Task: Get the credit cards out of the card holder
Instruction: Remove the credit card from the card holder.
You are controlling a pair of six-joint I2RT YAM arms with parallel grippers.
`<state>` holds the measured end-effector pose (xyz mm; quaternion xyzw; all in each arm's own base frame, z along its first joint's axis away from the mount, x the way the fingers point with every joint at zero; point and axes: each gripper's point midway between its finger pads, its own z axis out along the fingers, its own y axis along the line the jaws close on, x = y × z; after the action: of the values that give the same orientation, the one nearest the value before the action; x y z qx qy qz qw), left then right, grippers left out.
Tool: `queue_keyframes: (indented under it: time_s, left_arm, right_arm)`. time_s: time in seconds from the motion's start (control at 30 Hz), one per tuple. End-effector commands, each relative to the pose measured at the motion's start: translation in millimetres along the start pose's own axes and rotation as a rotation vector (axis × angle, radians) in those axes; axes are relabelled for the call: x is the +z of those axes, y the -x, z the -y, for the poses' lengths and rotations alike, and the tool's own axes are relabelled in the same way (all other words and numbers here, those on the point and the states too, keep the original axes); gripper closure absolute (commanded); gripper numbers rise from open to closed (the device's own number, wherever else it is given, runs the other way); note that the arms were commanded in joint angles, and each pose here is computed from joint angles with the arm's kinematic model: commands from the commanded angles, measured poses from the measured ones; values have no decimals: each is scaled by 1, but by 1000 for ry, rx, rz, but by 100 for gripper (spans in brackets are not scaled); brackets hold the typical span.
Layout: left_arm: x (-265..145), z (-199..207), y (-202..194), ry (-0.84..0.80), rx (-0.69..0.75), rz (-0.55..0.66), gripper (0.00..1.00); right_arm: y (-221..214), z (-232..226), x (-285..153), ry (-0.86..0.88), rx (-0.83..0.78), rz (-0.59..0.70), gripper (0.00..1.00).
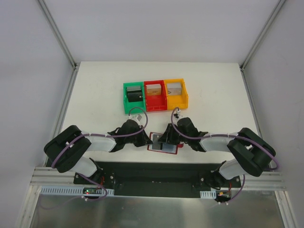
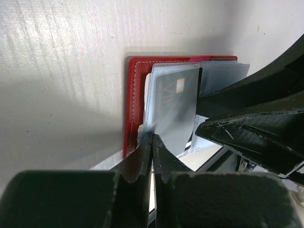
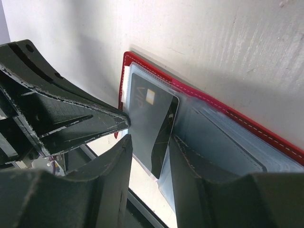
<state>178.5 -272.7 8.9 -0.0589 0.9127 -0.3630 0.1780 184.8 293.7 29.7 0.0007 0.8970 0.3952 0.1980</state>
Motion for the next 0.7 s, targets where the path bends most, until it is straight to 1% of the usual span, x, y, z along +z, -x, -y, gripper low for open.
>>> queue_keyframes:
  time_s: [0.0, 0.07, 0.13, 0.3, 0.5, 0.63, 0.67]
  left_arm:
    - [-7, -57, -30, 201, 0, -93, 100]
    - [-6, -57, -30, 202, -1, -94, 100]
    - [-6, -57, -30, 203, -3, -94, 100]
    - [-5, -59, -30, 210, -4, -93, 100]
    - [-6, -59, -30, 211, -5, -86, 100]
    - [-8, -55, -26, 195, 2, -67, 100]
    - [-9, -54, -24, 191, 4, -60, 99]
  right_arm:
    - [3, -13, 0, 48, -4, 15, 64]
    - [3, -15, -1, 63, -1, 18, 66]
    - [3, -18, -3, 83, 0, 21, 66]
    - [0, -23, -4, 124, 6, 16, 63]
    - [0, -31, -7, 171, 9, 15, 62]
    - [-2, -29, -7, 170, 9, 11, 62]
    - [-2, -28, -7, 167, 11, 12, 62]
